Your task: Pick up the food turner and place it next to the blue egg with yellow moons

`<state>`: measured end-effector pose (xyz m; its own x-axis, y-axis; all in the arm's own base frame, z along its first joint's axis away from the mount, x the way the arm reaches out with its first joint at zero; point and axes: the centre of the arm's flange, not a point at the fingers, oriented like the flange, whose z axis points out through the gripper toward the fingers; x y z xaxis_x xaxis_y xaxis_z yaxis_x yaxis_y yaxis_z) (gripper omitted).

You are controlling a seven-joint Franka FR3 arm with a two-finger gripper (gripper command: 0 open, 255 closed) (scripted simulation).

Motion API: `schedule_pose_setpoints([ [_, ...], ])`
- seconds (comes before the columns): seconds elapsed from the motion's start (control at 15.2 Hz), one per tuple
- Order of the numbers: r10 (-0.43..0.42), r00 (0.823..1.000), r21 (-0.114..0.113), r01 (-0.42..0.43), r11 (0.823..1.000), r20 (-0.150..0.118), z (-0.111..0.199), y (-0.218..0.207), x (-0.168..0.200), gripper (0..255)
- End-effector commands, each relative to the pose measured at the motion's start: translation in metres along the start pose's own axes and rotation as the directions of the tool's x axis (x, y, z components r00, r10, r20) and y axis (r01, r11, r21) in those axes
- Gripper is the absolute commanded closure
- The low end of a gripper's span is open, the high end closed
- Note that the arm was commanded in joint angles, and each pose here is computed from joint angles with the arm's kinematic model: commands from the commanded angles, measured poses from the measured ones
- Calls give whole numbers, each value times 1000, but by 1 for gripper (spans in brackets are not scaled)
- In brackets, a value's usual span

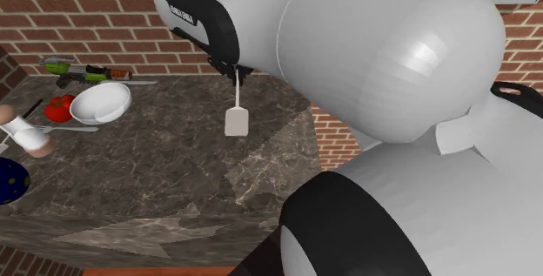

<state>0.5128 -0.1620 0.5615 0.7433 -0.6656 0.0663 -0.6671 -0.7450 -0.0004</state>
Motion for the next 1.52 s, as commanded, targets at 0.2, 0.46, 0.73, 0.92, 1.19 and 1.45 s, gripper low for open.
schedule_pose_setpoints([
  [0.2,1,1000,0,-1,1000,0,1,-61,-23,255],
  [0.46,1,1000,0,-1,1000,0,0,-111,-41,255],
  [0.73,1,1000,0,-1,1000,0,-2,-161,-59,255],
  [0.92,1,1000,0,-1,1000,0,-3,-198,-72,255],
  [1.19,1,1000,0,-1,1000,0,-4,-247,-90,255],
  [1.45,1,1000,0,-1,1000,0,-5,-297,-108,255],
])
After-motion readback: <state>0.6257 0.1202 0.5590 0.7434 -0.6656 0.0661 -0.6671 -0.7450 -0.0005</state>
